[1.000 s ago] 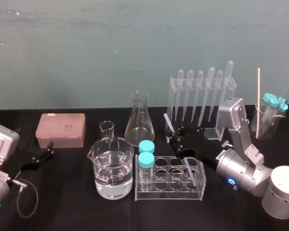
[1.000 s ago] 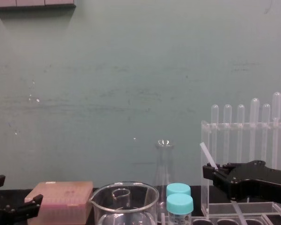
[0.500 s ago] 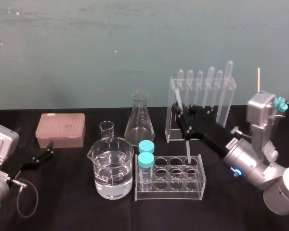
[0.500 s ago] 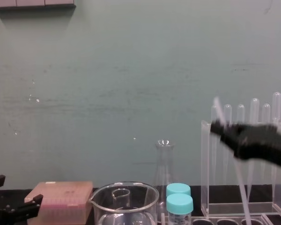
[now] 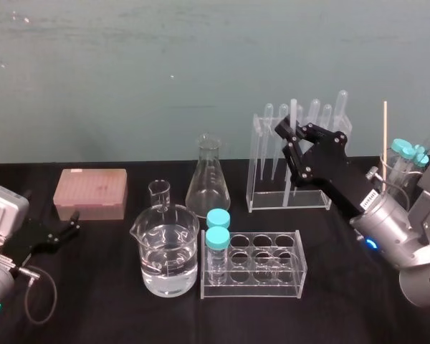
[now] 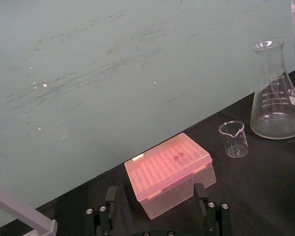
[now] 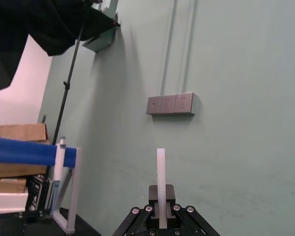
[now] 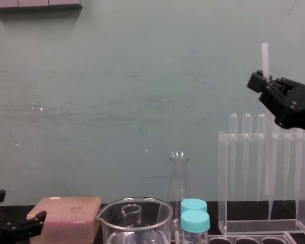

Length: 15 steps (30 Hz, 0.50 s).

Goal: Pick up the stirring rod with one hand, then place it down.

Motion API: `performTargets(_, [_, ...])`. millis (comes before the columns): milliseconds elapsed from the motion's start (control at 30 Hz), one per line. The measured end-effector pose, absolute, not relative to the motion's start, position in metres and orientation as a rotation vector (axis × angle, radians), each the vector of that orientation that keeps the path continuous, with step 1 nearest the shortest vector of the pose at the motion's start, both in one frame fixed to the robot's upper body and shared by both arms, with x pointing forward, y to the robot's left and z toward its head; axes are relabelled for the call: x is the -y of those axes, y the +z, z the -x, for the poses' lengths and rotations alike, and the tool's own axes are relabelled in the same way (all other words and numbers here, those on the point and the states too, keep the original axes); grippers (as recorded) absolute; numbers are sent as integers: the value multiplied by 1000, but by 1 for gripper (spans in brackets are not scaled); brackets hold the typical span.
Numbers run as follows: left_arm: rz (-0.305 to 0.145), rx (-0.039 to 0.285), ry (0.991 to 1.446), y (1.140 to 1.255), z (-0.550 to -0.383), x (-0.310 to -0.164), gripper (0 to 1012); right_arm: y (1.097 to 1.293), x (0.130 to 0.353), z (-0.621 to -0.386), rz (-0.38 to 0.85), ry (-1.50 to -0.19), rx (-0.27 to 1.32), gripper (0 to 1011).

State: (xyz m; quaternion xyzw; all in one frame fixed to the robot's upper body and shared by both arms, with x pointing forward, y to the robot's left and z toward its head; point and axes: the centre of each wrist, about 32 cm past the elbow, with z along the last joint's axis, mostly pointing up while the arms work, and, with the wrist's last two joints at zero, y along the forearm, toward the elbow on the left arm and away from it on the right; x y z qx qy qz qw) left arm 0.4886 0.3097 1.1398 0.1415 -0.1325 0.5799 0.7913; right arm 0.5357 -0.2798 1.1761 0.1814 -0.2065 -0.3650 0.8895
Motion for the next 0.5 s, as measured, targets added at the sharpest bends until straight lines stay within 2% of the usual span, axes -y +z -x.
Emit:
performTargets(200, [-304,285,1248,1140,-489,-310,1000,1161,290,-532,-336,-793,389,70])
performTargets(500, [-304,285,1248,1140,-489,-310,1000,1163,288,-533,-340,-788,395,70])
